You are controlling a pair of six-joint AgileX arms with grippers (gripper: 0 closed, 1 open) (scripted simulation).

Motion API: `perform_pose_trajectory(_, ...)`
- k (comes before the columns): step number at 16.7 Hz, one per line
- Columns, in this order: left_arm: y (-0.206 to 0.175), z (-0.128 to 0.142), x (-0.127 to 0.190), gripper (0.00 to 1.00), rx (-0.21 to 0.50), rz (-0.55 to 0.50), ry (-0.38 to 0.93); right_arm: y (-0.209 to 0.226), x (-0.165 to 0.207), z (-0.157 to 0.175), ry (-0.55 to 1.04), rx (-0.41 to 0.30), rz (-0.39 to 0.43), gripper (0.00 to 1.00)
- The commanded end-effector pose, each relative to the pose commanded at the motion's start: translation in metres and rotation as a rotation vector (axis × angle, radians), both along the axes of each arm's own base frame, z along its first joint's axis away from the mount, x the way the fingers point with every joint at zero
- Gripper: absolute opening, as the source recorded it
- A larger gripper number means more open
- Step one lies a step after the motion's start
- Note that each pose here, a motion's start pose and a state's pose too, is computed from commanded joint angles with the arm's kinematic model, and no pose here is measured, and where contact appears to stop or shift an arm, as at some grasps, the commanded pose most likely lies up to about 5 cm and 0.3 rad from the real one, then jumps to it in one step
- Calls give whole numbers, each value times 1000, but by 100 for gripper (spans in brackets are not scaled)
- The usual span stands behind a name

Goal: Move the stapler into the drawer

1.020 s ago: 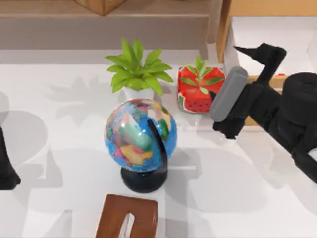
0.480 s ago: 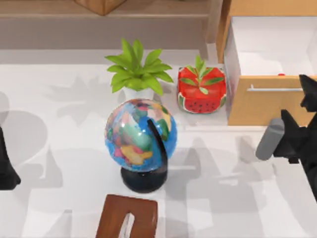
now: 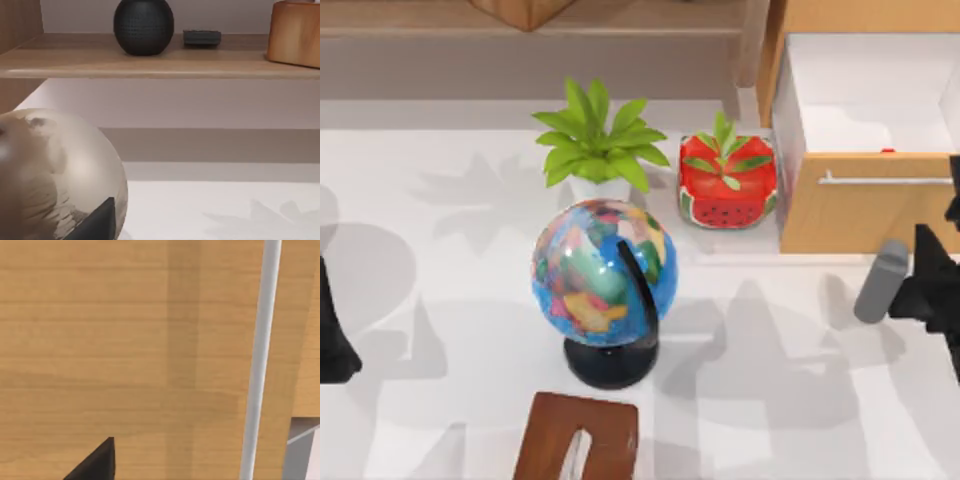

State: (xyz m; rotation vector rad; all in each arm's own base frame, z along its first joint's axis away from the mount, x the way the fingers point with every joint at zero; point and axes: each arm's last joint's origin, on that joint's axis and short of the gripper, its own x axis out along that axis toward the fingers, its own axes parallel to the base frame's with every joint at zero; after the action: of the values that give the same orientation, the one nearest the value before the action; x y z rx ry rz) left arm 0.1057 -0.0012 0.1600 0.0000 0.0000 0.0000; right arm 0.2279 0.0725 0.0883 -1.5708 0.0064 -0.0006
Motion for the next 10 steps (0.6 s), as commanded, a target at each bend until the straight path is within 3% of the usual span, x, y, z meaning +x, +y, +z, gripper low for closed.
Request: perform_pose_trajectory(10,0,0,0,100,0,0,0,-1,25,1,-4,0,-5,100)
